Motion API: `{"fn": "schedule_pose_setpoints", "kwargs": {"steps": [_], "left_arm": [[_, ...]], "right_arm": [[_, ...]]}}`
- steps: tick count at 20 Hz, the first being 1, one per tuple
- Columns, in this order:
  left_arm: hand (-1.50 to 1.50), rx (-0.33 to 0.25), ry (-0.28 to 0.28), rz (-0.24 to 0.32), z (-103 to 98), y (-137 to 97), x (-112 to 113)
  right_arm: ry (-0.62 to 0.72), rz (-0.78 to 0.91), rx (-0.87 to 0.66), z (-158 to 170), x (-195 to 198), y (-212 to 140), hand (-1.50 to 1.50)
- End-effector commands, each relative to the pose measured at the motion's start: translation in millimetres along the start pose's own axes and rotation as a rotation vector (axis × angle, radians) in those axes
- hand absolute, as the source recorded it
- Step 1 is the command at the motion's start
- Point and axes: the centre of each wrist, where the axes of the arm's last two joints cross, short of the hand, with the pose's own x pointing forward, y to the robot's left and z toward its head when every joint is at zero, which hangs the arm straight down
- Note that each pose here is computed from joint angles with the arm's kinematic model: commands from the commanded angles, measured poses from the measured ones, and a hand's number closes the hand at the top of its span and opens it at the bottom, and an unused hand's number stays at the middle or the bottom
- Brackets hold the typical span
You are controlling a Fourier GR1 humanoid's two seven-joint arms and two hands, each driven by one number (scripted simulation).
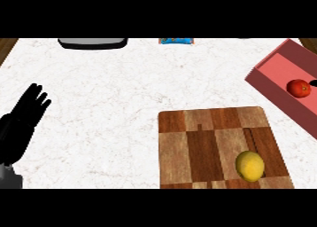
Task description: Pick the tomato from the cutting board and place it in the cardboard box
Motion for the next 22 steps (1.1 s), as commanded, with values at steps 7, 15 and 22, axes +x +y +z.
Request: {"fn": "schedule_pose_setpoints", "kwargs": {"steps": [7, 15, 22], "left_arm": [[0.00, -0.020, -0.017, 0.002, -3.3, -6.1, 2.8], [0.00, -0.004, -0.007, -0.019, 5.0, -3.7, -2.9], [0.00, -0.009, 0.003, 0.000, -9.4, -17.6, 6.5]], "right_arm": [[0.064, -0.265, -0.142, 10.9, -27.5, -109.7, -1.50], [0.036, -0.272, -0.112, 48.2, -71.9, -178.4, -1.50], [0.031, -0.248, -0.100, 49.6, -78.3, -189.2, -1.50]]}}
